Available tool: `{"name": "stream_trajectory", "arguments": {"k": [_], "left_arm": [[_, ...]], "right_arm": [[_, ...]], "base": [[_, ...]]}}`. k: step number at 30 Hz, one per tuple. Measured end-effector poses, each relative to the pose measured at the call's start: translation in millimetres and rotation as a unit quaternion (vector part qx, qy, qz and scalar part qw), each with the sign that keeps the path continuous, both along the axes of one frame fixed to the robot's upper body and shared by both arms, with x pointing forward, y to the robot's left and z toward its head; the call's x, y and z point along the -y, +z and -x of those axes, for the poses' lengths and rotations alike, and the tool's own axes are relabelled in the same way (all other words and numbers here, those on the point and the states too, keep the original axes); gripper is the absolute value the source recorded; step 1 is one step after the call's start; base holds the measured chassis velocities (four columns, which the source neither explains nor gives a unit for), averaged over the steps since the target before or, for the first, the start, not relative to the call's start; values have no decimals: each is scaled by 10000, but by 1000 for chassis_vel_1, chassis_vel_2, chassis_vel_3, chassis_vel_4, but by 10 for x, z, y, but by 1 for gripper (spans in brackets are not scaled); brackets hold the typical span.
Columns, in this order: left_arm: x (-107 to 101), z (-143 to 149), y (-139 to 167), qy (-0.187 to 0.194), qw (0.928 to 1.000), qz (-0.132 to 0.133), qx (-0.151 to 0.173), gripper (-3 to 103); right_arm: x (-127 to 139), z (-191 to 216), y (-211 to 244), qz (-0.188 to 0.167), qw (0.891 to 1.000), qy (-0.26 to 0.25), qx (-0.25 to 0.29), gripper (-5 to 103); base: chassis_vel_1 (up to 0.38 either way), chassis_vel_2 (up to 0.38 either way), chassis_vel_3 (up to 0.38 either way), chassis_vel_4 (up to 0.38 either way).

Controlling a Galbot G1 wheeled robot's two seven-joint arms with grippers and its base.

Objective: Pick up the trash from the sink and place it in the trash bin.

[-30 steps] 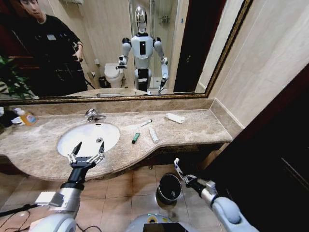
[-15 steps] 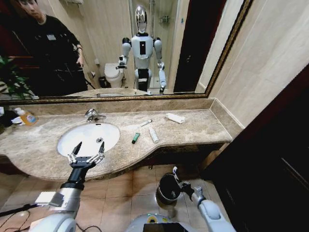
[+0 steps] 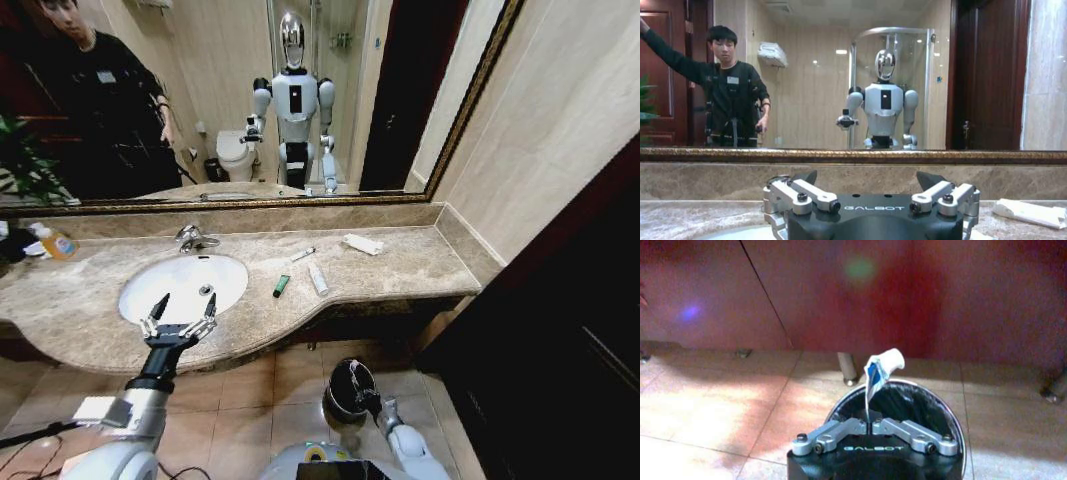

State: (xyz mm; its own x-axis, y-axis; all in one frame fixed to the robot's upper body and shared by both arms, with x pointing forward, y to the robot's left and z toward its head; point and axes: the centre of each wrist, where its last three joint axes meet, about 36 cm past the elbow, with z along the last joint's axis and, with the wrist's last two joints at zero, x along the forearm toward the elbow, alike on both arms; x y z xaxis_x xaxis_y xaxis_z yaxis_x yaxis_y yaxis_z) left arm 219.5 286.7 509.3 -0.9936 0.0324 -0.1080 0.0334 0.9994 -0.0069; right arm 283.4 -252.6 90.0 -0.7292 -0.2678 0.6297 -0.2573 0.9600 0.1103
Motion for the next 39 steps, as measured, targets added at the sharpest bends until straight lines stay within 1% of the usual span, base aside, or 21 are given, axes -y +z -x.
{"name": "stream_trajectory", "arguments": {"k": [3,4,6,8,9,11,12,15,16,18,19,21,23,24,25,27,30,31,33,39], "left_arm": [[0,0,0,0,10000,0,0,100],[0,0,0,0,10000,0,0,100],[0,0,0,0,10000,0,0,100],[0,0,0,0,10000,0,0,100],[0,0,0,0,10000,0,0,100],[0,0,0,0,10000,0,0,100],[0,0,0,0,10000,0,0,100],[0,0,0,0,10000,0,0,100],[0,0,0,0,10000,0,0,100],[0,0,0,0,10000,0,0,100],[0,0,0,0,10000,0,0,100],[0,0,0,0,10000,0,0,100],[0,0,0,0,10000,0,0,100],[0,0,0,0,10000,0,0,100],[0,0,0,0,10000,0,0,100],[0,0,0,0,10000,0,0,100],[0,0,0,0,10000,0,-1,100],[0,0,0,0,10000,0,-1,100],[0,0,0,0,10000,0,0,100],[0,0,0,0,10000,0,0,100]], "right_arm": [[-33,-3,-37,31,10000,-65,22,0],[-46,-7,-43,44,9999,-97,31,-3],[-55,-11,-42,48,9999,-118,36,-3],[-61,-18,-35,56,9999,-124,57,7],[-61,-18,-35,56,9999,-124,57,7],[-60,-28,-26,66,9999,-112,76,19],[-60,-28,-26,66,9999,-112,76,19],[-75,-40,-16,91,9998,-123,101,35],[-75,-40,-16,91,9998,-123,101,35],[-83,-48,-6,103,9998,-115,121,46],[-83,-48,-6,103,9998,-115,121,46],[-86,-52,3,112,9998,-104,137,57],[-86,-53,8,114,9998,-105,143,57],[-86,-57,17,116,9998,-104,154,67],[-76,-59,28,127,9997,-96,164,73],[-66,-62,36,138,9997,-90,169,73],[-15,-70,93,173,9997,-72,159,89],[-15,-70,93,173,9997,-72,159,89],[7,-75,125,173,9997,-54,170,97],[4,-52,162,158,9997,-44,163,100]], "base": [[0,0,0,0],[0,0,0,0],[0,0,0,0],[0,0,0,0],[0,0,0,0],[0,0,0,0],[0,0,0,0],[0,0,0,0],[0,0,0,0],[0,0,0,0],[0,0,0,0],[0,0,0,0],[0,0,0,0],[0,0,0,0],[0,0,0,0],[0,0,0,0],[0,0,0,0],[0,0,0,0],[0,0,0,0],[0,0,0,0]]}}
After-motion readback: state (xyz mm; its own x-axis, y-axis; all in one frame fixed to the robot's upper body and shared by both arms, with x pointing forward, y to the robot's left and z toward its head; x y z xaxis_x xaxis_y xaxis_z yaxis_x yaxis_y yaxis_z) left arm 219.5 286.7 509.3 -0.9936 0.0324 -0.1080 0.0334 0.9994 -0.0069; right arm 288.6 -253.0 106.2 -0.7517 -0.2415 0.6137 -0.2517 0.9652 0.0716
